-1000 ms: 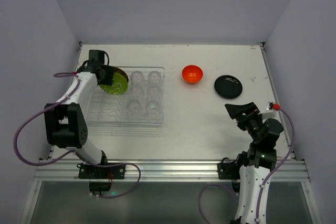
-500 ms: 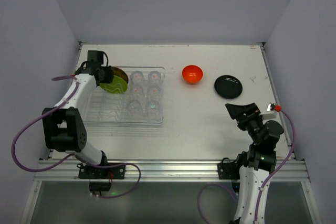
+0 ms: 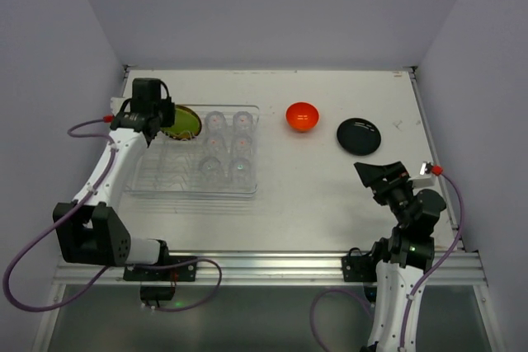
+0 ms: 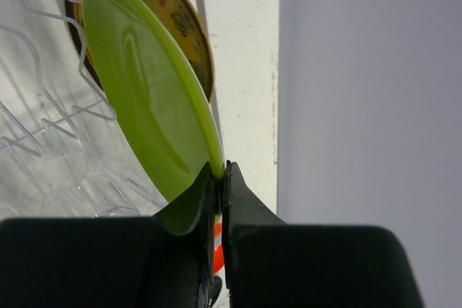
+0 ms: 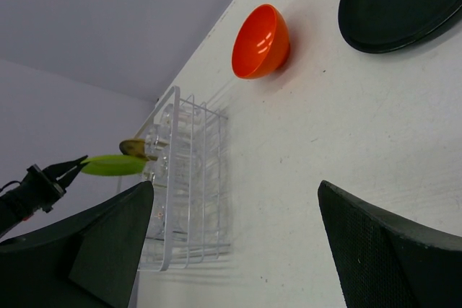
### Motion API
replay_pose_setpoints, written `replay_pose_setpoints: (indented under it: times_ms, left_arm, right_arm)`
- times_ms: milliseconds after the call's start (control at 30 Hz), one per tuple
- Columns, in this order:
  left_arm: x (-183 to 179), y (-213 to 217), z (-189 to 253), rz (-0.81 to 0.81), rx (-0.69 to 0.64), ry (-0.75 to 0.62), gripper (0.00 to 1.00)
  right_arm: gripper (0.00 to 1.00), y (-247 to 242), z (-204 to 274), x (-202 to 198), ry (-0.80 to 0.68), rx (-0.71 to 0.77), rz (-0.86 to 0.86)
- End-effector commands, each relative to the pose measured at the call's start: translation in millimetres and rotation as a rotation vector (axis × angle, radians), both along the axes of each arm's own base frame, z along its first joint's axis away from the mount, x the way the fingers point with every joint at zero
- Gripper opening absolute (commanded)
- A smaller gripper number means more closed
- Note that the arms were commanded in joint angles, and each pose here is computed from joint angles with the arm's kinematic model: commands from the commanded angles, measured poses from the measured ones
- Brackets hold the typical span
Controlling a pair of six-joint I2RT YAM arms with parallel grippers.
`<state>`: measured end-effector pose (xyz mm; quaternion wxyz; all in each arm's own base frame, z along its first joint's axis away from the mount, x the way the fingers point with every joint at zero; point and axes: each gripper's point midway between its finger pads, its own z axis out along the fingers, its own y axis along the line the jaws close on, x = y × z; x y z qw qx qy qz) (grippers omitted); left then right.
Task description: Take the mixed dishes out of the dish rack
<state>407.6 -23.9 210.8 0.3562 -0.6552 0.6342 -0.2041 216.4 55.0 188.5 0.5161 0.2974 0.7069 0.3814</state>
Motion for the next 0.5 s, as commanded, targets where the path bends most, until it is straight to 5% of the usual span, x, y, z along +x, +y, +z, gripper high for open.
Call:
replay_pose_setpoints:
  times_ms: [0, 200, 467]
  left_arm:
    - [-9.8, 4.1, 35.3, 0.045, 0.035, -0.102, 0.00]
    - [-55.6, -33.1, 107.7, -0.103, 0.195, -0.310, 0.00]
    - [-113.7, -190.5, 129.7, -0.953, 0.842, -0.518, 0.00]
  right_arm:
    - [0.97, 2.2, 23.3, -3.0, -0.047, -0.019, 0.012]
    - [0.97, -8.2, 52.1, -4.3, -0.113, -0.106, -0.046]
    - [0.99, 1.8, 74.2, 5.4, -0.063, -0.122, 0.069]
